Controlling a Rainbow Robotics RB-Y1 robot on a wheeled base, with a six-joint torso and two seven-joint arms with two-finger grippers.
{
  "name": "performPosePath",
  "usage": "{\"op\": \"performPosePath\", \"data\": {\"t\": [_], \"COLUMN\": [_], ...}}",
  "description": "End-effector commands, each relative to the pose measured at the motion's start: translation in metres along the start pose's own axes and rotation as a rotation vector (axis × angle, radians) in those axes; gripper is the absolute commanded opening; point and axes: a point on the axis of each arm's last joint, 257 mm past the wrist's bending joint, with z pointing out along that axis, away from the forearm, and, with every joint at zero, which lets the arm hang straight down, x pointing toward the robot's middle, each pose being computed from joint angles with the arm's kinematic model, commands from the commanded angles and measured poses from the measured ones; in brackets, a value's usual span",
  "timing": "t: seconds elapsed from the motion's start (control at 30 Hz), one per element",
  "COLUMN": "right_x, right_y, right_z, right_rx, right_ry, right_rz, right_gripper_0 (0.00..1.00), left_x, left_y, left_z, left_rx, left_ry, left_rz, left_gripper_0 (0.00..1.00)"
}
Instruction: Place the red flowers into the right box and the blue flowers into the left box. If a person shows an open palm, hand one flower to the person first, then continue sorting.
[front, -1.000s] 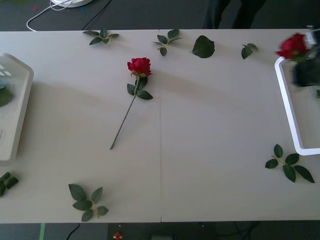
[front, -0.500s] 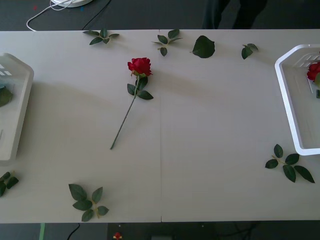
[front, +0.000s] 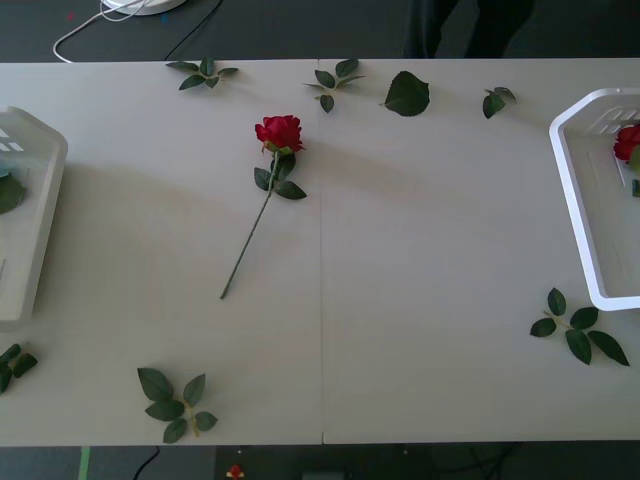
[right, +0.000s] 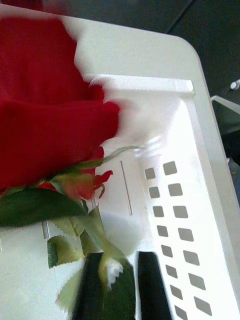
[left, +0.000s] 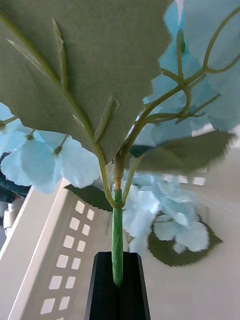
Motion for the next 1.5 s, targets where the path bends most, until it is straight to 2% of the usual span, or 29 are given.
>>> {"op": "performPosePath", "data": {"t": [0.03, 0.47, 0.67, 0.9, 1.23, 1.27, 1.3, 1.33, 1.5], "right_x": [-0.038, -0.037, -0.042, -0.053, -0.05, -0.046, -0.043, -0.041, -0.026], "right_y": [0.002, 0.01, 0.034, 0.097, 0.219, 0.233, 0.246, 0.256, 0.299], "right_z": [-0.008, -0.007, -0.019, -0.084, -0.212, -0.229, -0.246, -0.26, -0.324], "right_rx": [-0.001, -0.017, -0.116, -0.343, -0.754, -0.807, -0.858, -0.897, -1.115], "right_ry": [-0.075, -0.076, -0.06, -0.013, -0.112, -0.125, -0.139, -0.147, -0.189], "right_rz": [-0.007, 0.0, 0.03, 0.019, -0.109, -0.126, -0.146, -0.158, -0.22], "right_gripper_0": [1.0, 1.0, 1.0, 1.0, 1.0, 1.0, 1.0, 1.0, 1.0], "left_x": [-0.016, 0.005, 0.019, 0.044, 0.065, 0.066, 0.065, 0.064, 0.06], "left_y": [0.022, 0.032, 0.028, 0.031, 0.027, 0.028, 0.028, 0.027, 0.026], "left_z": [0.003, 0.02, 0.025, 0.035, 0.039, 0.039, 0.039, 0.039, 0.041], "left_rx": [-0.057, -0.103, -0.104, -0.121, -0.11, -0.111, -0.111, -0.109, -0.108], "left_ry": [-0.053, -0.067, -0.048, -0.042, -0.001, 0.002, -0.001, -0.004, -0.01], "left_rz": [0.095, 0.155, 0.186, 0.2, 0.19, 0.192, 0.186, 0.185, 0.182], "left_gripper_0": [0.0, 0.0, 0.0, 0.0, 0.02, 0.35, 0.79, 0.99, 1.0]}}
